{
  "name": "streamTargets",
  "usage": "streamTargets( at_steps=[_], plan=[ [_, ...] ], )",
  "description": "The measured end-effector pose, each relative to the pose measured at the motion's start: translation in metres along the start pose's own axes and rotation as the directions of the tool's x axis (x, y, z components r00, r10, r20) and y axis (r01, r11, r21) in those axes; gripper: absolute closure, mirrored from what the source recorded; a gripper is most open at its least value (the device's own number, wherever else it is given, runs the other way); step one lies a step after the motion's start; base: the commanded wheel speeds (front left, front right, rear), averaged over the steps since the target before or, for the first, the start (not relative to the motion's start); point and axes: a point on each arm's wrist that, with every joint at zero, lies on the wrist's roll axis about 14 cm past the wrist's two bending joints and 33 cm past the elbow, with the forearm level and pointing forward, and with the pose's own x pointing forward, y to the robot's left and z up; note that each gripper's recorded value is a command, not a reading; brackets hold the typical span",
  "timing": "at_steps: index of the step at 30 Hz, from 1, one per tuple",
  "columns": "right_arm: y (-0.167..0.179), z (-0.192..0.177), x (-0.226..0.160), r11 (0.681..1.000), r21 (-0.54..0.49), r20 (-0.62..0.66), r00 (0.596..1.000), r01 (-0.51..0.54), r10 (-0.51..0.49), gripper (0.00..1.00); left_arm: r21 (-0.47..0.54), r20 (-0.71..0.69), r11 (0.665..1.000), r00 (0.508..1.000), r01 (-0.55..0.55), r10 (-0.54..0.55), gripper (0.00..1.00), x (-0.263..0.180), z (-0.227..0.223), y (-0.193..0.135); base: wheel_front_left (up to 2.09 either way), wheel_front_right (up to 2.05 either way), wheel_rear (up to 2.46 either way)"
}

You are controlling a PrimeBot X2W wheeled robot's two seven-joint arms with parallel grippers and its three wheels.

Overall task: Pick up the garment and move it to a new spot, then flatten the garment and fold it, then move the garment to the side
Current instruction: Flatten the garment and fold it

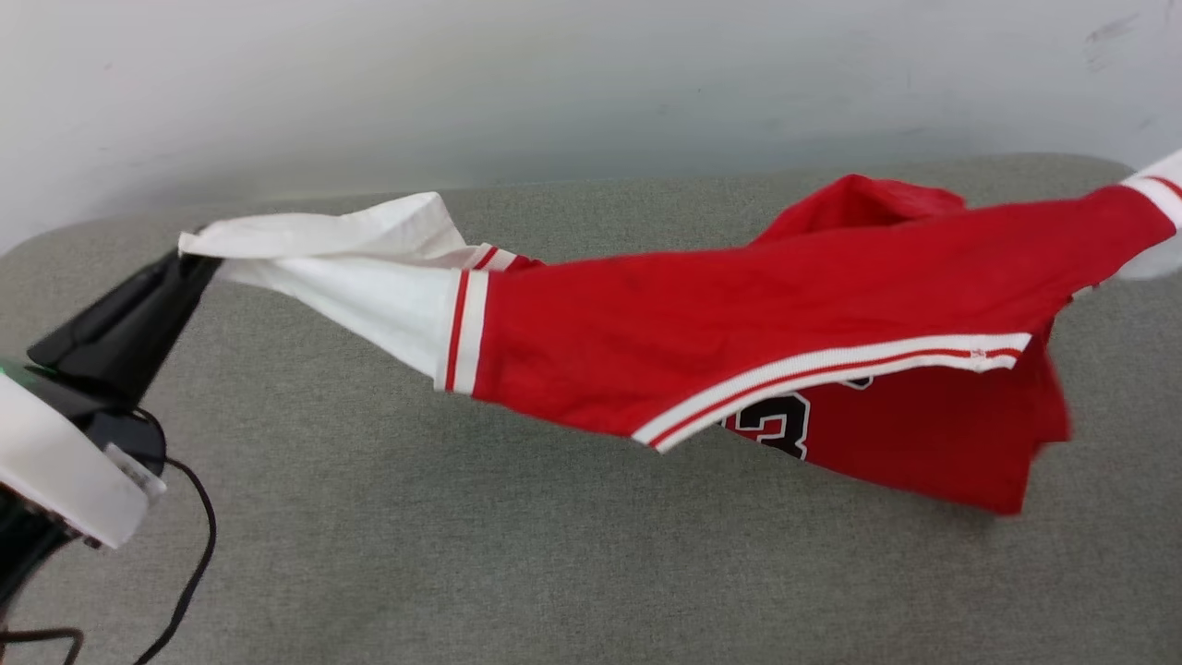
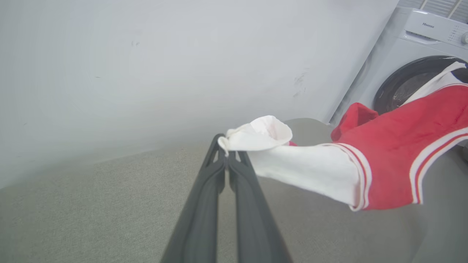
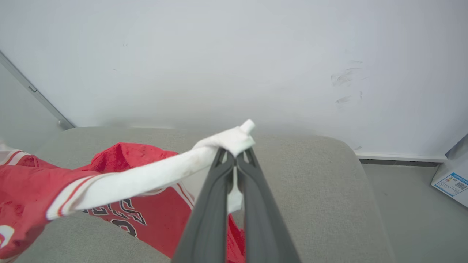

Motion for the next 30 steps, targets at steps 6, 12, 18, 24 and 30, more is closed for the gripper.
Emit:
streamTargets(
  at_steps=[6, 12, 18, 24, 30],
  plan=[
    [0.011, 0.036, 0.016, 0.999, -0.047, 0.096, 0.995, -0.018, 0.023, 1.0, 0.016, 0.082, 1.0, 0.997, -0.016, 0.014, 1.0, 0.011, 0.031, 0.011, 0.0, 0.0, 0.0],
    [0.017, 0.07, 0.038, 0.996, -0.09, 0.195, 0.98, -0.015, 0.032, 1.0, 0.021, 0.181, 0.998, 0.982, -0.059, 0.054, 1.0, 0.029, 0.063, 0.03, 0.0, 0.0, 0.0],
    [0.019, 0.098, 0.075, 0.991, -0.133, 0.275, 0.961, 0.007, 0.031, 1.0, 0.026, 0.288, 0.993, 0.952, -0.113, 0.101, 1.0, 0.062, 0.1, 0.056, 0.0, 0.0, 0.0],
    [0.015, 0.113, 0.131, 0.983, -0.177, 0.35, 0.937, 0.056, 0.01, 1.0, 0.049, 0.374, 0.98, 0.913, -0.192, 0.161, 1.0, 0.112, 0.127, 0.093, 0.0, 0.0, 0.0],
    [0.014, 0.111, 0.194, 0.982, -0.175, 0.4, 0.916, 0.071, 0.005, 1.0, 0.032, 0.442, 0.964, 0.869, -0.265, 0.224, 1.0, 0.163, 0.131, 0.135, 0.0, 0.0, 0.0]
  ],
)
